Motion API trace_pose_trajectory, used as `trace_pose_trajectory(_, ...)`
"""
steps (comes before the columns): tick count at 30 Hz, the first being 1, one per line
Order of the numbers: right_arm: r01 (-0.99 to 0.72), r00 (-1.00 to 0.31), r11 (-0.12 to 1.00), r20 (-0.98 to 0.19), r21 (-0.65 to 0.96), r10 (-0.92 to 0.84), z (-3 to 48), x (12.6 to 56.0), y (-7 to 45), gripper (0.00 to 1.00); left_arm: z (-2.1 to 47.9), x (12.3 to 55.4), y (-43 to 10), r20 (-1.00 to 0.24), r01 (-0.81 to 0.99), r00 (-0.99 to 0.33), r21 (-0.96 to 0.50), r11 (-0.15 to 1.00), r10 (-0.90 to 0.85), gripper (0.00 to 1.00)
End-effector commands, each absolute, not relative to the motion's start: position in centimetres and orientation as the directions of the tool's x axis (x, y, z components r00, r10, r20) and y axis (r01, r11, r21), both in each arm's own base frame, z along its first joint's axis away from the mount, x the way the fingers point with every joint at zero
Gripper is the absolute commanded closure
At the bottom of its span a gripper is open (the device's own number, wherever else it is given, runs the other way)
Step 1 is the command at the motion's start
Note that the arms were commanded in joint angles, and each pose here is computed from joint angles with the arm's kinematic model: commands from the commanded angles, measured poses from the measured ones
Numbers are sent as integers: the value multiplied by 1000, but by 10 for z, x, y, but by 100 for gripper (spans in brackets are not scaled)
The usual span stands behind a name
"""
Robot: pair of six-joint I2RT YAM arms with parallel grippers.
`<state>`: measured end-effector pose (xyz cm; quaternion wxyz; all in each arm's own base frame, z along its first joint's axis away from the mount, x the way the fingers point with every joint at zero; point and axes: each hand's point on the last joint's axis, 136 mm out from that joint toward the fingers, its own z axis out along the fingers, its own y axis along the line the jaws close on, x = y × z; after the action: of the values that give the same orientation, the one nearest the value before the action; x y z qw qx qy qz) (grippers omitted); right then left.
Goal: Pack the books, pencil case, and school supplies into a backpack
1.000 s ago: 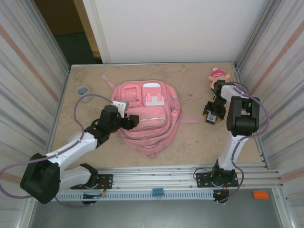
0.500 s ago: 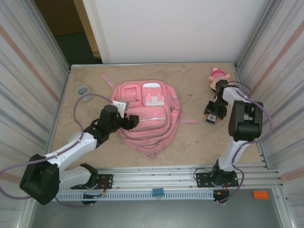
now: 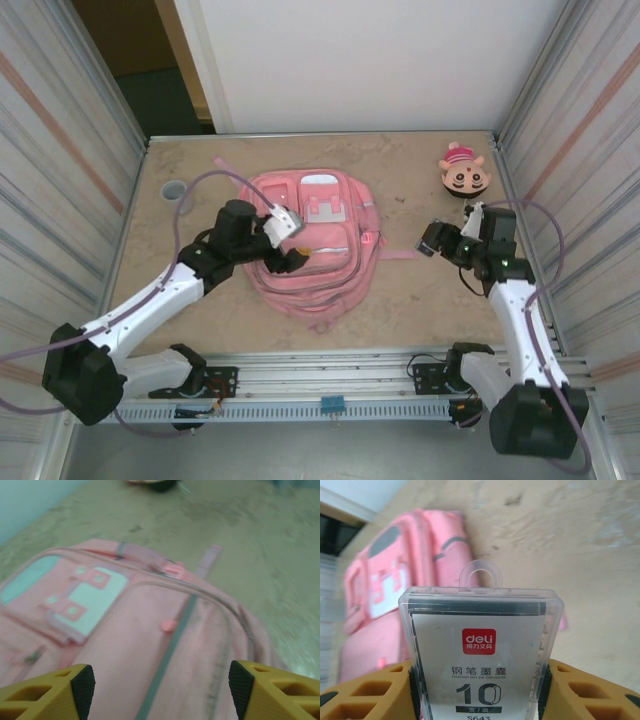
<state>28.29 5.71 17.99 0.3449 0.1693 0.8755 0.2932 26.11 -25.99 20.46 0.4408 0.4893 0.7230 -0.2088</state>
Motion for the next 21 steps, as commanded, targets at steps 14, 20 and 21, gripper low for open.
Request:
trace_pose_trajectory(14,-168,-663,723,-619,670,421,216,266,103,55,133,281,-262,-559,894,-9,366,257,829,23)
trace_pose_trajectory(20,-186,-631,750,-662,635,404,221,266,103,55,161,291,-259,-613,842,3,428,329,790,34)
trace_pose_trajectory(21,-191,-623,750,-668,633,406,223,266,104,55,166,291,-260,-630,840,12,427,334,777,37)
